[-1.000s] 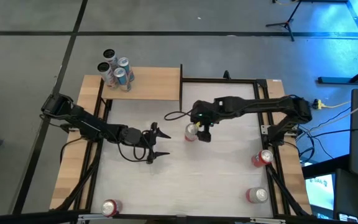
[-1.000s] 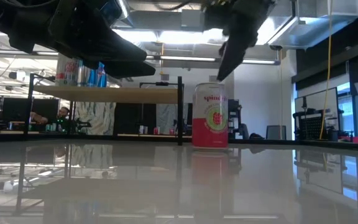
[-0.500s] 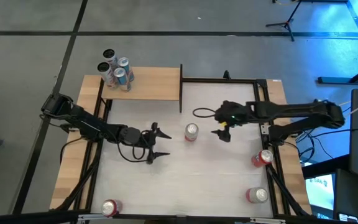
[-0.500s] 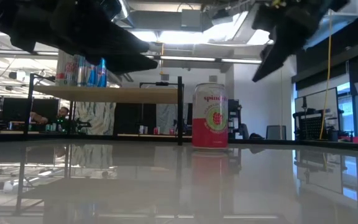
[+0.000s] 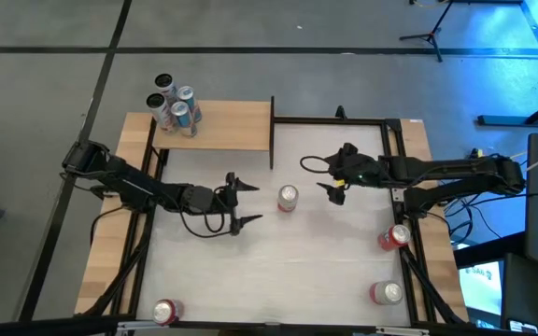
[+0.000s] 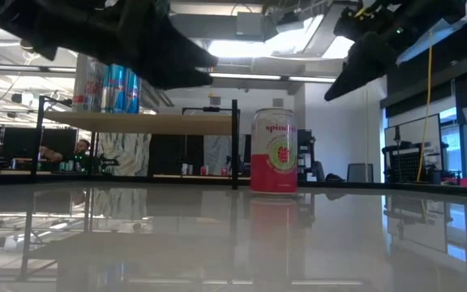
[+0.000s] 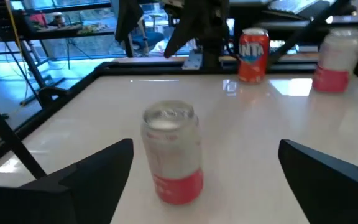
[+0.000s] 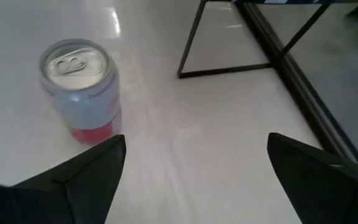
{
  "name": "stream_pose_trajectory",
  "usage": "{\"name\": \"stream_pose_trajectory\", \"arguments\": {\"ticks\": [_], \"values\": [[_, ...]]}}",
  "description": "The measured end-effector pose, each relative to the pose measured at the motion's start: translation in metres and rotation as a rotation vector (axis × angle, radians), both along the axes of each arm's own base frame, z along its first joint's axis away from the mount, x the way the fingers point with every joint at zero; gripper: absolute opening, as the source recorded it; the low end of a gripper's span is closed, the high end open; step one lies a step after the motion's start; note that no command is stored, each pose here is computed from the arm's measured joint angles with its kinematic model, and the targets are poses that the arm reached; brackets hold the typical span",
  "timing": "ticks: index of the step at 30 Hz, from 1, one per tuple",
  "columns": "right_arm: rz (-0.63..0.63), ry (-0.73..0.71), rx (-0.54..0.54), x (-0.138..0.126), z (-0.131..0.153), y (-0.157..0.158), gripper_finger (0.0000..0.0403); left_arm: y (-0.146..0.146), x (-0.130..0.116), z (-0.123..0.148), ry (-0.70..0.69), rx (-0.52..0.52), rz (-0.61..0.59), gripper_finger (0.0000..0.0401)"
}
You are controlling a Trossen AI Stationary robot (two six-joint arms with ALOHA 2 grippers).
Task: Place canned beverage on shelf
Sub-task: Put the top pink white soda can on the shelf
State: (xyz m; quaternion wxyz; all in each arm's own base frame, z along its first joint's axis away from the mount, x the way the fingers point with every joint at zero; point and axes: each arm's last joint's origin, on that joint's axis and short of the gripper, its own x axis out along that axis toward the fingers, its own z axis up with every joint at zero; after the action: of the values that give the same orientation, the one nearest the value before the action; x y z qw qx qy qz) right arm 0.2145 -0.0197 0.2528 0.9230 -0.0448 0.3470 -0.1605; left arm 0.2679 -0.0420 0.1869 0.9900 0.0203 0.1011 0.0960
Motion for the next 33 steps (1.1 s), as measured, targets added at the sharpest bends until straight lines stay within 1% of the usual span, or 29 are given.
{"name": "stream_pose_trajectory", "arguments": {"ticks": [2,4,8,10,13,15,17,19,21,24,27,28,30,33], "values": [[-0.01,-0.005,-0.012,0.0,0.001,0.0,0.0388,0.002,0.004,0.005,-0.011,-0.009,0.001,0.0395],[-0.012,-0.003,-0.013,0.0,0.0,0.0,0.0388,0.002,0.005,0.008,-0.023,-0.027,0.003,0.0391],[0.005,0.0,-0.012,0.0,0.0,0.0,0.0388,-0.004,0.007,0.011,-0.045,-0.049,-0.065,0.0388],[0.017,-0.004,-0.022,-0.002,0.002,0.0,0.0388,-0.007,0.007,0.013,-0.058,-0.045,-0.096,0.0388],[0.037,-0.058,-0.048,-0.004,0.01,0.0,0.0388,-0.008,0.006,0.013,-0.065,-0.062,-0.086,0.0387],[0.074,-0.111,-0.063,-0.008,0.015,0.001,0.0388,-0.007,0.007,0.015,-0.075,-0.08,-0.072,0.0387],[0.113,-0.183,-0.087,-0.013,0.018,0.002,0.0388,-0.005,0.011,0.019,-0.083,-0.105,-0.027,0.0387],[0.135,-0.245,-0.123,-0.021,0.018,0.003,0.0388,0.001,0.022,0.024,-0.048,-0.136,0.012,0.0387],[0.15,-0.298,-0.159,-0.029,0.018,0.003,0.0388,0.006,0.034,0.03,0.038,-0.137,0.032,0.0387],[0.151,-0.354,-0.176,-0.044,0.019,0.004,0.0388,0.009,0.054,0.047,0.144,-0.128,0.042,0.0387],[0.199,-0.407,-0.18,-0.058,0.02,0.006,0.0388,0.016,0.074,0.058,0.231,-0.118,0.058,0.0387],[0.212,-0.421,-0.177,-0.063,0.02,0.007,0.0388,0.019,0.08,0.059,0.266,-0.123,0.05,0.0387],[0.218,-0.459,-0.18,-0.073,0.021,0.008,0.0388,0.024,0.093,0.065,0.286,-0.147,0.01,0.0387],[0.213,-0.508,-0.182,-0.085,0.021,0.008,0.0388,0.034,0.109,0.066,0.332,-0.18,-0.027,0.0387]]}}
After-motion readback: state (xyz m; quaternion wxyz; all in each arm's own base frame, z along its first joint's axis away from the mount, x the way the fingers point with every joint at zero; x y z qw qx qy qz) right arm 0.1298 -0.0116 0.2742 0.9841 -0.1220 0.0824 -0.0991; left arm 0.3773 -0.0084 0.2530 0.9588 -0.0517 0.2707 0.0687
